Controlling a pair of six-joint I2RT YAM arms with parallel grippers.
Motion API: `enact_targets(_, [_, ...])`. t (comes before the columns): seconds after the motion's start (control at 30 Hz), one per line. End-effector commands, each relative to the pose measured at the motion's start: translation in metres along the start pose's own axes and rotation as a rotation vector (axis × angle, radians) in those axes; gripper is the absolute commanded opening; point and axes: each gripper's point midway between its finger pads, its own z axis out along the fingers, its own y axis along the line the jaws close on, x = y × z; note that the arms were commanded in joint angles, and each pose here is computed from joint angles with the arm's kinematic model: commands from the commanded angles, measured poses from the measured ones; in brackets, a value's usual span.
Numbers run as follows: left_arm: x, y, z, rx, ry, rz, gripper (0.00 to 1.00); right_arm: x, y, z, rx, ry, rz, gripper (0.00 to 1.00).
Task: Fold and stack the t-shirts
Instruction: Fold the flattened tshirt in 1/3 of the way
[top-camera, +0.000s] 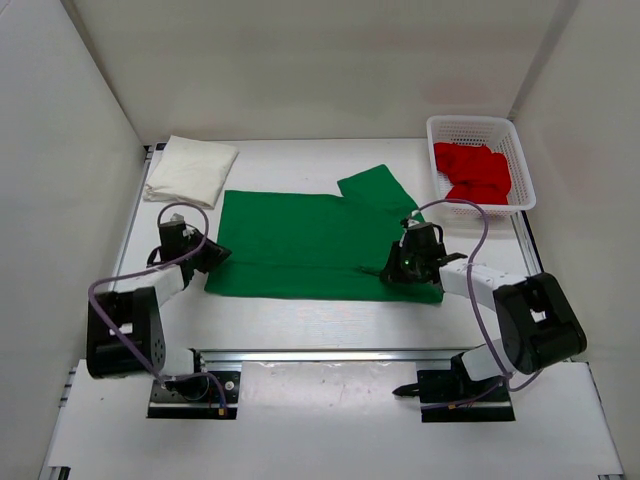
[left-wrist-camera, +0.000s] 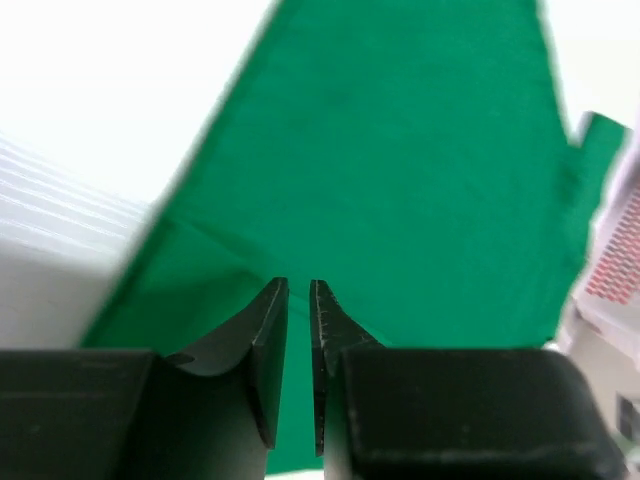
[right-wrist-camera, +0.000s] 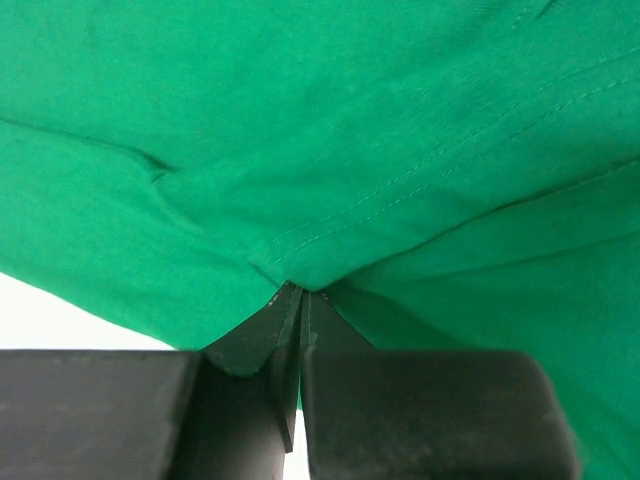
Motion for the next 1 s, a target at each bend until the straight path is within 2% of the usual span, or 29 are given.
enact_targets(0.0, [-0.011, -0.034, -0.019, 0.123, -0.08, 0.036, 0.26, -0.03, 0.009, 0.004, -0.042, -0.077, -0.019, 0.0])
enact_targets(0.17, [0.025, -0.05, -0.024, 0.17, -0.04, 0.122, 0.27, -0.04, 0.018, 0.016, -0.059, -0.07, -0.022, 0.0])
enact_targets(0.27, [0.045, -0.055, -0.027, 0.202, -0.035, 0.153, 0.26, -0.064, 0.03, 0.026, -0.077, -0.101, -0.035, 0.01])
enact_targets(0.33, [0.055, -0.059, -0.03, 0.208, -0.038, 0.178, 0.26, -0.095, 0.046, 0.03, -0.102, -0.142, -0.051, 0.0])
enact_targets(0.37, [0.061, -0.057, -0.03, 0.208, -0.031, 0.197, 0.26, -0.095, 0.048, 0.035, -0.116, -0.122, -0.041, 0.0])
enact_targets(0.4, [0.066, -0.057, -0.032, 0.208, -0.029, 0.213, 0.27, -0.113, 0.06, 0.033, -0.146, -0.157, -0.054, 0.0])
enact_targets(0.47, [0.07, -0.054, -0.035, 0.208, -0.027, 0.221, 0.27, -0.123, 0.069, 0.035, -0.153, -0.149, -0.055, 0.0])
enact_targets(0.57, [0.074, -0.051, -0.038, 0.206, -0.034, 0.257, 0.27, -0.129, 0.084, 0.017, -0.145, -0.202, -0.117, 0.0])
enact_targets(0.7, [0.081, -0.061, -0.041, 0.211, -0.05, 0.336, 0.28, -0.096, 0.075, -0.005, -0.124, -0.225, -0.146, 0.0])
enact_targets(0.73, [0.084, -0.067, -0.039, 0.214, -0.052, 0.364, 0.28, -0.081, 0.067, -0.003, -0.125, -0.19, -0.134, 0.0])
enact_targets(0.87, [0.114, -0.086, -0.028, 0.224, 0.045, 0.457, 0.26, -0.037, 0.06, -0.002, -0.134, -0.103, -0.129, 0.0])
enact_targets(0.97, [0.135, -0.098, -0.024, 0.225, 0.091, 0.562, 0.2, -0.011, 0.064, -0.001, -0.137, -0.056, -0.181, 0.0])
